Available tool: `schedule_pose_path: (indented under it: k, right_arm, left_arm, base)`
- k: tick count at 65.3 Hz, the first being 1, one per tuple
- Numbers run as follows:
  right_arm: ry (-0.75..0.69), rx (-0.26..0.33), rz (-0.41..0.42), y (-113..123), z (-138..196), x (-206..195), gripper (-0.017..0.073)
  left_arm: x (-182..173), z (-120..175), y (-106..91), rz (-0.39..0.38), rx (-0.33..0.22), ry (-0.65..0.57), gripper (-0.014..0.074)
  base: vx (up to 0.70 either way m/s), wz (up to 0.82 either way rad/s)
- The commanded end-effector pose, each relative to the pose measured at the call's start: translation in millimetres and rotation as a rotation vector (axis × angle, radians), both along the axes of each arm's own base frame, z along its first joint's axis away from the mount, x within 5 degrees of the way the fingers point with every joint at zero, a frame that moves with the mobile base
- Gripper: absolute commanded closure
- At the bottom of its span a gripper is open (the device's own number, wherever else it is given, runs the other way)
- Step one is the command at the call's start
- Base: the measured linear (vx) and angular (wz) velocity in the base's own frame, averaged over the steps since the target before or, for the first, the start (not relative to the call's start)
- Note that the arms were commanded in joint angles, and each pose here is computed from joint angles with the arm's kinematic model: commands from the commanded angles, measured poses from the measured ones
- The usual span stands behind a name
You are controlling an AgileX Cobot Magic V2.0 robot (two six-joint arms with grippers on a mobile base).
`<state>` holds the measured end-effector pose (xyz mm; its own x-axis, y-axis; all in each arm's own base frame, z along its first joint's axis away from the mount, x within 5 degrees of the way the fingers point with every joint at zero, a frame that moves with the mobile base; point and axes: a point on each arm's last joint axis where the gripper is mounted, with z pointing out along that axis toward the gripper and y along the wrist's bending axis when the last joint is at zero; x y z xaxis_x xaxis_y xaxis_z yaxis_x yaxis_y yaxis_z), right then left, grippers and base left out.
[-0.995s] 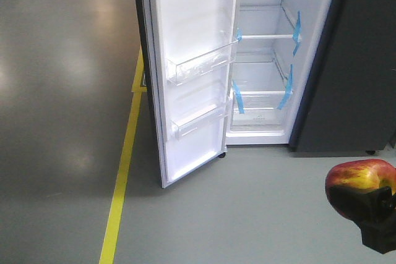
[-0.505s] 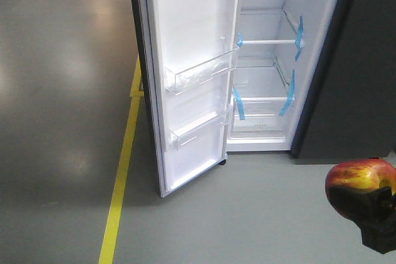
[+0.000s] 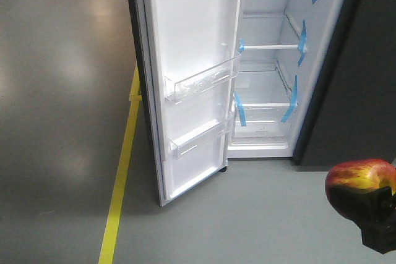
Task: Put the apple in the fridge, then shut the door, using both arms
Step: 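Approach the refrigerator opening with the apple held in the right gripper, then drive up close to the refrigerator shelves, apple still held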
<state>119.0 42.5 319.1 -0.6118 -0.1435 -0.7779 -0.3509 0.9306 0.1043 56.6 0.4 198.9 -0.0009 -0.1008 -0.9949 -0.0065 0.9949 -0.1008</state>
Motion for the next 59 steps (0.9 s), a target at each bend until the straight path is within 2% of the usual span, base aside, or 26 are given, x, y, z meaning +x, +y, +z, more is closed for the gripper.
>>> schedule_pose_path:
  k: [1, 59]
  right_arm:
    - [-0.088, 0.03, -0.015, 0.1, 13.6, 3.6, 0.0397]
    - [-0.073, 0.026, -0.01, 0.2, 12.4, 2.7, 0.0397]
  left_arm:
    - [-0.2, -1.6, -0.4, -0.006, -0.012, -0.064, 0.0599]
    - [-0.2, -1.6, -0.4, -0.006, -0.012, -0.064, 0.0599]
  base:
    - [0.09, 0.0]
    - [0.09, 0.01]
